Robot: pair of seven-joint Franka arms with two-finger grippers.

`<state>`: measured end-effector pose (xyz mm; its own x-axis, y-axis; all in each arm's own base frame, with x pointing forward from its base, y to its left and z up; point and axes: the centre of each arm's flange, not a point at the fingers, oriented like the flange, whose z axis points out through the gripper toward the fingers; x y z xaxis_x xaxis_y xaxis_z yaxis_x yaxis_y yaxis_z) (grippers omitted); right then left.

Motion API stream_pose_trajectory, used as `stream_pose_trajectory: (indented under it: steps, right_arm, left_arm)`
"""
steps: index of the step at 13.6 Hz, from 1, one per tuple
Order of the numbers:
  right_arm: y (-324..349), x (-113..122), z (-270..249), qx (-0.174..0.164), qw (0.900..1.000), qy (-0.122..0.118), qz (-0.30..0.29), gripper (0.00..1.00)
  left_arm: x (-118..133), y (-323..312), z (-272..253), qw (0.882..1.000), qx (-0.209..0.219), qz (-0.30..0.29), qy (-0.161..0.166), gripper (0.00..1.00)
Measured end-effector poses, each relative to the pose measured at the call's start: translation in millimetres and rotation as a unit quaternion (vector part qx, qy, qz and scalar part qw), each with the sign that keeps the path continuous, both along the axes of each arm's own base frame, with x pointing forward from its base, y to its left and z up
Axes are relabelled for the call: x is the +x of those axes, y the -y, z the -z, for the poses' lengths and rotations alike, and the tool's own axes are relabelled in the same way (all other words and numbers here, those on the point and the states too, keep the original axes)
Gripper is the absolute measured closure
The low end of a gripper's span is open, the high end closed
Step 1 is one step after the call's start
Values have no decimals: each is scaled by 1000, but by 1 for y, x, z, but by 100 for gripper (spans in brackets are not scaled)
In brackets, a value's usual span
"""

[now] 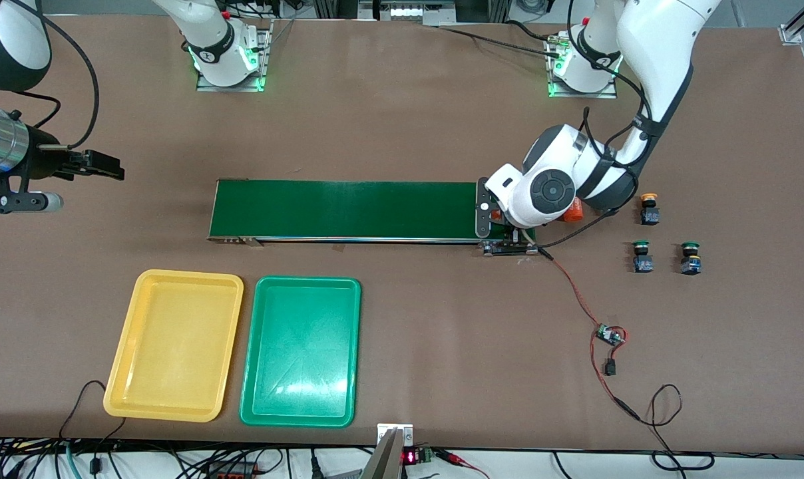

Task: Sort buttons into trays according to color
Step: 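Carry the cylinder onto the conveyor belt and open the left gripper, then grasp the green-ringed black button with the left gripper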

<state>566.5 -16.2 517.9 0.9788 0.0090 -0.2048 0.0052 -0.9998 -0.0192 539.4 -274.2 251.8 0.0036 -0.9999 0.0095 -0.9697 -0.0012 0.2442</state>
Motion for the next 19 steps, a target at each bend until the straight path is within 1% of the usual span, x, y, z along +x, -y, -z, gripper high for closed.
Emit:
stream_pose_trajectory:
  steps: [1, 2, 4, 6, 8, 10, 11, 12, 13, 14, 16, 18, 19]
  right_arm:
    - [0, 0, 0, 0, 1000, 0, 0, 0]
    - [0, 0, 0, 0, 1000, 0, 0, 0]
    - [-1, 0, 0, 0, 1000, 0, 0, 0]
    - [-1, 0, -1, 0, 1000, 1, -1, 0]
    - [-3, 0, -1, 0, 1000, 1, -2, 0]
    - [-5, 0, -1, 0, 1000, 1, -4, 0]
    - [-5, 0, -1, 0, 1000, 1, -4, 0]
    - [-5, 0, -1, 0, 1000, 1, -5, 0]
    - [-5, 0, -1, 0, 1000, 1, -5, 0]
    - [-5, 0, -1, 0, 1000, 1, -5, 0]
    - [-5, 0, -1, 0, 1000, 1, -5, 0]
    - [-5, 0, -1, 0, 1000, 1, -5, 0]
    - [-5, 0, -1, 0, 1000, 1, -5, 0]
  left_arm:
    - [2, -2, -10, 1000, 1, -1, 8, 8]
    - [8, -9, -25, 1000, 2, -8, 20, 1]
    - [31, -55, -69, 997, 8, -48, 56, 0]
    - [52, -131, -106, 991, 18, -108, 80, 0]
    - [64, -213, -115, 982, 24, -164, 84, 0]
    - [64, -277, -97, 973, 33, -219, 68, 0]
    - [63, -304, -83, 964, 42, -256, 57, 0]
    - [61, -326, -68, 950, 53, -305, 47, 0]
    - [60, -341, -56, 930, 65, -360, 38, 0]
    - [60, -349, -46, 907, 77, -413, 31, 0]
    - [59, -351, -31, 855, 101, -509, 16, 0]
    - [58, -348, -16, 802, 122, -585, 1, 0]
    - [57, -347, -7, 780, 130, -612, -5, 0]
